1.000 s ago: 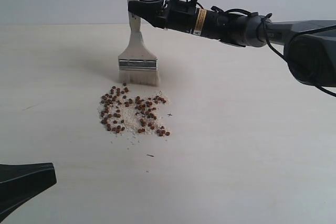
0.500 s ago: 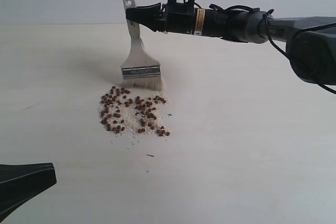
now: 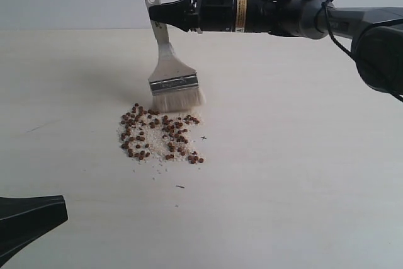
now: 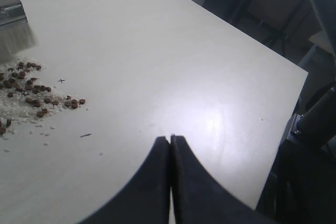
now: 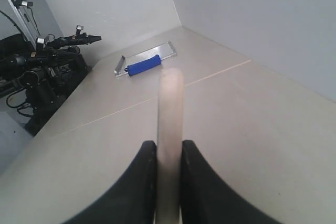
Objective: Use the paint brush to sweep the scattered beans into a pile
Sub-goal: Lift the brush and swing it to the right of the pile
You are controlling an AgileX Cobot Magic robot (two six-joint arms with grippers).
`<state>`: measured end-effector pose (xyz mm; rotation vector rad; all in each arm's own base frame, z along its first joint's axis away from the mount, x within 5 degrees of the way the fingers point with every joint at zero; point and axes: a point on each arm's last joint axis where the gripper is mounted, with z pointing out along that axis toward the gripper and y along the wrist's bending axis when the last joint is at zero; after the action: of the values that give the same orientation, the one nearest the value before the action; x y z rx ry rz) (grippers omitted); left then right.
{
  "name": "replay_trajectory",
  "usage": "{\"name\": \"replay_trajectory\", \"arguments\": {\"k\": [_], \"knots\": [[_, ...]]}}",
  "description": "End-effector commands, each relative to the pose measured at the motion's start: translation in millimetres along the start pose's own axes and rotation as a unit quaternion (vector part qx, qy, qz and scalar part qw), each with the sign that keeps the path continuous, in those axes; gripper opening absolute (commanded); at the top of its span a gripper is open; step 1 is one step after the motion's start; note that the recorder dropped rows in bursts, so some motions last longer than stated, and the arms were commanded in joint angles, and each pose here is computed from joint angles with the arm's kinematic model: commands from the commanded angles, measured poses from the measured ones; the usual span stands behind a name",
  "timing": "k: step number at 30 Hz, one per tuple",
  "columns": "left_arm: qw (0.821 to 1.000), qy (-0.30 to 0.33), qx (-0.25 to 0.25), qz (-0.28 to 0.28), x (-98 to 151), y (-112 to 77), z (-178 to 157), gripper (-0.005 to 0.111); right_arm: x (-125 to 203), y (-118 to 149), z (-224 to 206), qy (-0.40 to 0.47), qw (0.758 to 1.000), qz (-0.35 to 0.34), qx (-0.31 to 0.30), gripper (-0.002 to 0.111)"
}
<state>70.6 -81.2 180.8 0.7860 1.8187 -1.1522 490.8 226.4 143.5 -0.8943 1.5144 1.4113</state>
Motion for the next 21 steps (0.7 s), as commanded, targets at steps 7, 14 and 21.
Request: {"name": "replay_trajectory", "arguments": {"k": [7,14,21], "knots": [[1.0,-0.004,0.002,0.002,0.3,-1.2,-0.2,0.0,-25.0,3.5,-4.6,-0.058,0.997,-0.047,0.009,0.0],[1.0,-0.004,0.002,0.002,0.3,-1.2,-0.2,0.0,-39.4,-10.1,-36.7,-0.086,0.994,-0.05,0.041,0.0],[1.0,-0.004,0.002,0.002,0.3,-1.2,-0.2,0.0,-54.2,-13.0,-70.9,-0.042,0.996,-0.038,0.063,0.0]]}}
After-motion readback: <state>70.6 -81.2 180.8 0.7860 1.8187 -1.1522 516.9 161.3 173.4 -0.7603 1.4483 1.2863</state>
